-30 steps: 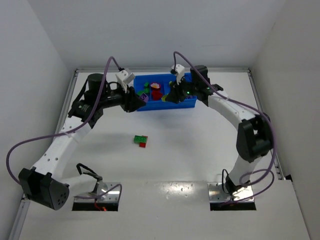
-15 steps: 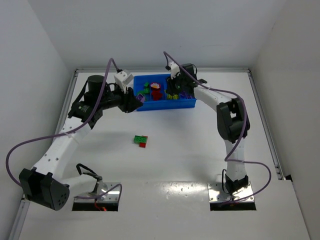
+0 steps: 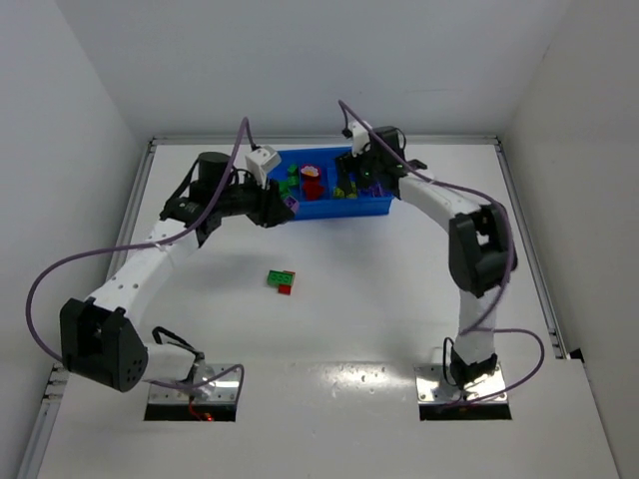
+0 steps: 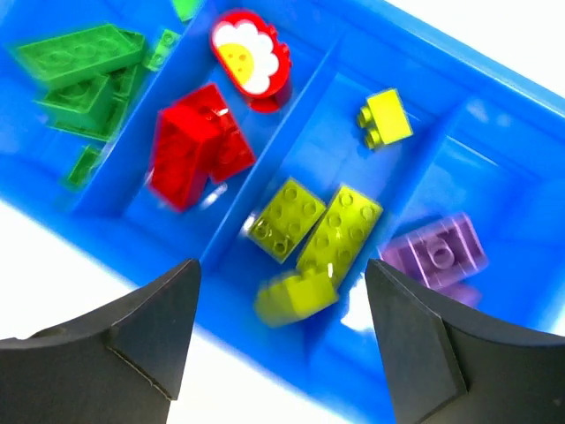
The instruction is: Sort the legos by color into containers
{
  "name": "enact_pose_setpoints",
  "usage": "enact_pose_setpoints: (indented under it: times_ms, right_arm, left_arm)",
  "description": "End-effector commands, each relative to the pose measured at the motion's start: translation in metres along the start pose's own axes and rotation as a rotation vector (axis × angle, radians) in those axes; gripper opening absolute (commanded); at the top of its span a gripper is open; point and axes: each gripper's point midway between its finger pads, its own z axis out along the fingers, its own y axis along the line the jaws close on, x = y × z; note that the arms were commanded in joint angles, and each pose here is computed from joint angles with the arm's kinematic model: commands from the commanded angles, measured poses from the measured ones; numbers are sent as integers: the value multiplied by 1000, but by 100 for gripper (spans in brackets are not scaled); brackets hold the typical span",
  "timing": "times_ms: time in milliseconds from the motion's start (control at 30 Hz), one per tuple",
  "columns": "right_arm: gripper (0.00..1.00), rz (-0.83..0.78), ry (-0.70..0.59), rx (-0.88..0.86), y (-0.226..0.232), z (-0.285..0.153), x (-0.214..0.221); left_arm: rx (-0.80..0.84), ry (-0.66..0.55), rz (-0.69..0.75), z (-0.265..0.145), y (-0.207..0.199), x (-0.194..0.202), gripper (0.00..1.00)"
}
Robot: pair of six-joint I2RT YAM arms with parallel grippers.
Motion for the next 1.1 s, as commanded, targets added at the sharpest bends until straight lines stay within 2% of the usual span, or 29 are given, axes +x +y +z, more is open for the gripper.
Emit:
enact_pose_setpoints:
  times_ms: [0, 67, 100, 133, 167, 200, 233, 267, 300, 333, 433, 467, 500, 567, 600, 633, 767, 833, 967, 1067]
  right_arm:
    - [75, 14, -286, 71, -18, -113, -102]
    - [75, 28, -330, 118, -33, -171, -105]
    - [75, 16, -325, 137, -38, -187, -101]
    - [75, 38, -273, 165, -49, -199, -78]
    - [75, 47, -273, 183, -52, -214, -72]
    - [75, 40, -277, 190, -53, -227, -66]
    - [75, 52, -280, 203, -53, -250, -52]
    - [75, 61, -276, 205, -53, -259, -44]
    - [75, 71, -274, 206, -54, -267, -37]
    - [75, 110, -285, 210, -56, -279, -25]
    - [75, 188, -263, 196, -55, -282, 5]
    - [75, 194, -280, 211, -60, -289, 8]
    - [75, 215, -282, 201, -61, -288, 11]
    - [75, 238, -284, 164, -57, -288, 17]
    - [75, 246, -286, 173, -62, -290, 19]
    - [75, 255, -288, 162, -60, -290, 18]
    - [75, 284, -285, 148, -63, -289, 27]
    - [75, 296, -287, 138, -62, -288, 29]
    - [75, 307, -283, 129, -64, -288, 34]
    - [75, 306, -285, 120, -62, -288, 34]
  left_arm:
    - [78, -51, 42, 25, -16, -18, 0]
    - [116, -36, 46, 51, -21, -18, 0]
    - [118, -31, 41, 61, -20, -18, 0]
    - [125, -21, 38, 81, -18, -19, 0]
    - [125, -21, 38, 81, -18, -19, 0]
    - [124, -10, 26, 102, -11, -22, 0]
    - [125, -38, 39, 112, -13, -41, 0]
    - [123, -1, 16, 124, -5, -25, 1]
    - [118, -30, 39, 134, -5, -44, 3]
    - [107, 11, 20, 159, 4, -29, 3]
    - [99, -24, 23, 189, 14, -53, 4]
    - [96, 8, 6, 209, 26, -38, 4]
    - [108, -32, 19, 218, 22, -57, 4]
    - [108, -33, 8, 235, 29, -57, 6]
    - [106, -16, -1, 251, 39, -44, 7]
    - [122, -59, 0, 257, 37, -62, 7]
    - [150, -114, -13, 288, 41, -70, 10]
    - [177, -147, 0, 296, 34, -78, 19]
    - [148, -188, -7, 314, 48, -76, 33]
    - [119, -218, 3, 327, 53, -77, 57]
